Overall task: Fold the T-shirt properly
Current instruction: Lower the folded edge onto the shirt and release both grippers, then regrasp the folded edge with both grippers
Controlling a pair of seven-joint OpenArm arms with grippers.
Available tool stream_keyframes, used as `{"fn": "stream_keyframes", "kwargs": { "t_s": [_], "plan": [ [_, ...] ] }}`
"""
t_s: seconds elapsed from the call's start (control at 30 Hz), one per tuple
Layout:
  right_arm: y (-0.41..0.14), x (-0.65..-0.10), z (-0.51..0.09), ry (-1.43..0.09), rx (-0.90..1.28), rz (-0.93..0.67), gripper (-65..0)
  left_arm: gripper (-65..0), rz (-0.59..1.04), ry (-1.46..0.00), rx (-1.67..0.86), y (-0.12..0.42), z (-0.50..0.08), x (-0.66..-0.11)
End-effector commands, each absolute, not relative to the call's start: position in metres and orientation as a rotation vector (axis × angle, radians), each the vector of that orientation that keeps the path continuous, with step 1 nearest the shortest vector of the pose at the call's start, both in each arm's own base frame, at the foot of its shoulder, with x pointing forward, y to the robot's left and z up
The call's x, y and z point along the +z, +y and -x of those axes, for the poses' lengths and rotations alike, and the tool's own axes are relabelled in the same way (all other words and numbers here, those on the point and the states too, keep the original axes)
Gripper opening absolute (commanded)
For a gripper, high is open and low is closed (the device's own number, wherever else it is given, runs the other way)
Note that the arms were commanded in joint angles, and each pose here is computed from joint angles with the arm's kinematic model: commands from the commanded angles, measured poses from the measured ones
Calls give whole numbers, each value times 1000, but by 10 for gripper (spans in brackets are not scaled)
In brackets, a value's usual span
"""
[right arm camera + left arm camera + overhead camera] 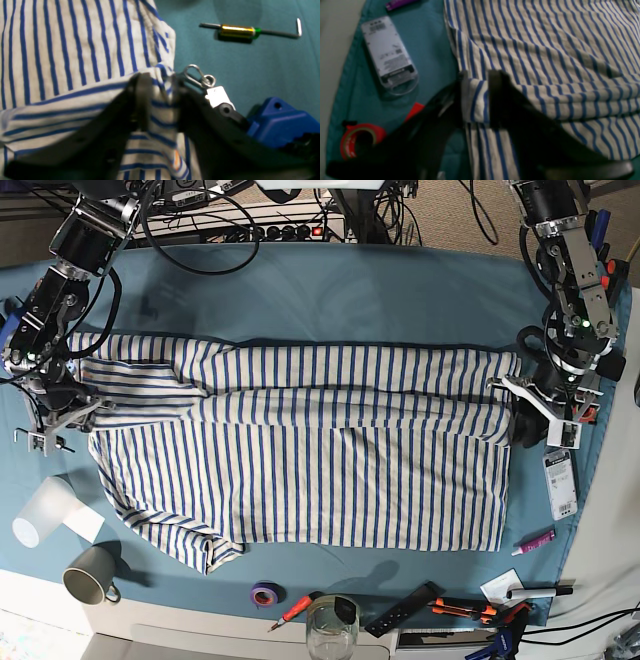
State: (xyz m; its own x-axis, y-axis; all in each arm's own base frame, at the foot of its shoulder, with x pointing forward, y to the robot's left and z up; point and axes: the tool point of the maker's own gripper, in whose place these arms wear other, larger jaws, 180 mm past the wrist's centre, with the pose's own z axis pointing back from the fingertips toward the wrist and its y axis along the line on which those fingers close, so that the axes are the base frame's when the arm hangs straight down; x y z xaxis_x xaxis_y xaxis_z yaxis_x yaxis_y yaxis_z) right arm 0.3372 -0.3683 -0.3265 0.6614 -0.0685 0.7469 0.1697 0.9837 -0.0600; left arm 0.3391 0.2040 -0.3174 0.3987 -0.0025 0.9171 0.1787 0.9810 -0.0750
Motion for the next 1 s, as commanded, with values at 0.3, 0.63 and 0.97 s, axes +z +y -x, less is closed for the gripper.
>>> {"fn": "stream_keyframes", "kwargs": {
  "t_s": [0.3,0.63,0.97],
  "plan": [
    [-375,-239,-350,-1075,-110,185,-454,-454,163,-1183,-127,207,-344,-306],
    [-384,-237,-334,-997,-128,205,-360,-366,148,-977,-138,208,-325,-339],
    [-388,-259,-319,-913,-152,210,-360,-366,130,-844,-115,213,-310,-360]
  ]
}}
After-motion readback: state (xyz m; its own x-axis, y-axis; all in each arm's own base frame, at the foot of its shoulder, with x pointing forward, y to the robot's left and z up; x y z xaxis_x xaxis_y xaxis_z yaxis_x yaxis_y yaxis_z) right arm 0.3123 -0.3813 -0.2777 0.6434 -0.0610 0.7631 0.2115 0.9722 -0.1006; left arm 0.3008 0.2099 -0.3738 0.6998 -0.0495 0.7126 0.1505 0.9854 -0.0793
